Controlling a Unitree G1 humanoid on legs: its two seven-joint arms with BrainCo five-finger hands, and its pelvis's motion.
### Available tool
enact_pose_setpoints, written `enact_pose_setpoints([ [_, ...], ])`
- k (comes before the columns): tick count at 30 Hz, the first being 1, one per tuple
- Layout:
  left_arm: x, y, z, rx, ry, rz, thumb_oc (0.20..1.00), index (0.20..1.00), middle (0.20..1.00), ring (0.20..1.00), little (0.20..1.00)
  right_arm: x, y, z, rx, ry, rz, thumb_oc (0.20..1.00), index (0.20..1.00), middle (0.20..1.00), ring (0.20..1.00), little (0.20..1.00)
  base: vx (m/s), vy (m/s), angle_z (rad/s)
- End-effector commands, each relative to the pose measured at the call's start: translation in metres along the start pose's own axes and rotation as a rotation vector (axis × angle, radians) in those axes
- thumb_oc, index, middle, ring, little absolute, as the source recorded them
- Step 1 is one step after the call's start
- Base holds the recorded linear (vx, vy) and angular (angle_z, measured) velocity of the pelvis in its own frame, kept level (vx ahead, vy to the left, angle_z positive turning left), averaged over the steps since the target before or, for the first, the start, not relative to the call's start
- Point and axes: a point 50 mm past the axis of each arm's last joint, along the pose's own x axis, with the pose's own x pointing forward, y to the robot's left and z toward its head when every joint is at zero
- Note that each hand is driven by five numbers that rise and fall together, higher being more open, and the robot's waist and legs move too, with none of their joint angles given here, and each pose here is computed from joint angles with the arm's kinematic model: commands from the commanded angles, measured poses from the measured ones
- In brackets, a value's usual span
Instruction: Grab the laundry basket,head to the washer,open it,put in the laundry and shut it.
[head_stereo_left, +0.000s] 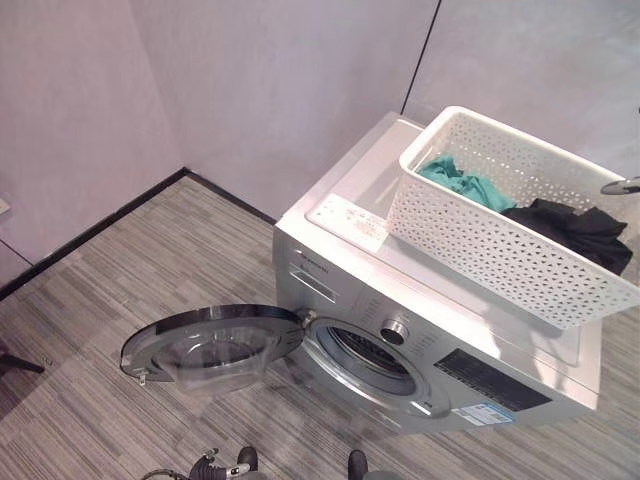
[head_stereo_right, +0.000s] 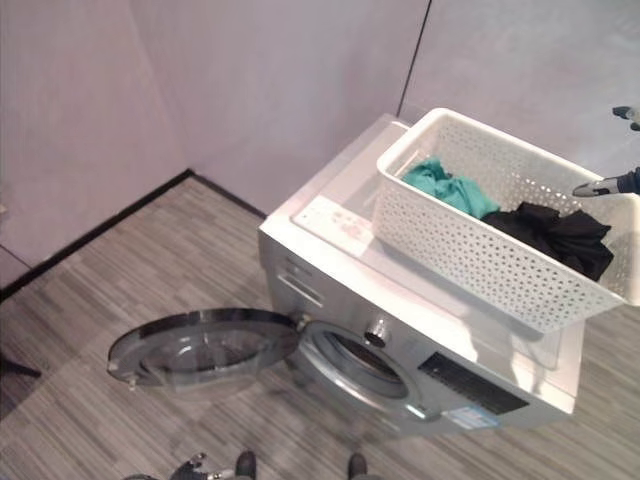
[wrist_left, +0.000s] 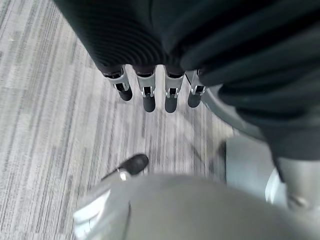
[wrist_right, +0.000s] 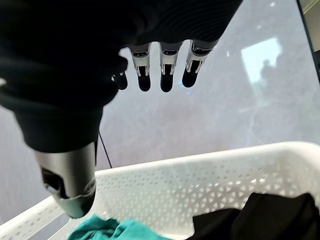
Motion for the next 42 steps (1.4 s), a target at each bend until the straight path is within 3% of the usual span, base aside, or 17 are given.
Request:
enact_pose_setpoints([
  [1,-0.007,-0.01,-0.028,0.037,0.085,-0.041,1.0,1.0,1.0,1.0,1.0,0.005,-0.017,0.006,-0.031,-0.01,-0.036,1.0,1.0,1.0,1.0,1.0,0.07,0.049,0.01],
  [14,-0.007,-0.02,-0.017,-0.051,0.037,-0.057,1.0,1.0,1.0,1.0,1.0,0.016,-0.002,-0.016,-0.192,0.16,0.113,1.0,1.0,1.0,1.0,1.0,0.03,-0.006,0.01],
  [21,-0.01,-0.02,-0.026,-0.095,0.061,-0.042,1.0,1.0,1.0,1.0,1.0,0.01,0.013,-0.019,-0.248,0.151,0.21,1.0,1.0,1.0,1.0,1.0,0.01,-0.029,0.08],
  [25,-0.01,-0.016,-0.029,-0.1,0.069,-0.028,1.0,1.0,1.0,1.0,1.0,0.009,0.015,-0.021,-0.251,0.158,0.216,1.0,1.0,1.0,1.0,1.0,0.01,-0.004,0.01],
  [27,-0.009,-0.006,-0.028,-0.134,0.066,0.022,1.0,1.0,1.0,1.0,1.0,0.007,0.019,-0.023,-0.244,0.157,0.22,0.956,0.956,0.956,0.956,0.956,0.01,-0.01,0.03],
  [29,-0.009,-0.005,-0.027,-0.143,0.063,0.029,1.0,1.0,1.0,1.0,1.0,0.006,0.019,-0.024,-0.241,0.157,0.222,1.0,1.0,1.0,1.0,1.0,0.02,-0.007,0.12],
  [30,-0.008,-0.004,-0.026,-0.148,0.06,0.031,1.0,1.0,1.0,1.0,1.0,0.005,0.02,-0.024,-0.242,0.155,0.227,0.956,0.956,0.956,0.956,0.956,0.01,-0.01,0.14],
  [32,-0.008,-0.004,-0.022,-0.151,0.042,0.031,1.0,1.0,1.0,1.0,1.0,0.004,0.022,-0.029,-0.246,0.171,0.219,0.956,0.956,0.956,0.956,0.956,0.04,-0.025,0.17],
  [33,-0.007,-0.001,-0.02,-0.167,0.032,0.046,1.0,1.0,1.0,1.0,1.0,0.004,0.023,-0.03,-0.236,0.172,0.212,1.0,1.0,1.0,1.0,1.0,0.05,-0.035,0.12],
  [42,-0.01,-0.007,-0.029,-0.225,0.067,0.041,1.0,1.0,1.0,1.0,1.0,0.003,0.023,-0.039,-0.18,0.208,0.18,1.0,1.0,1.0,1.0,1.0,0.04,-0.042,0.01],
])
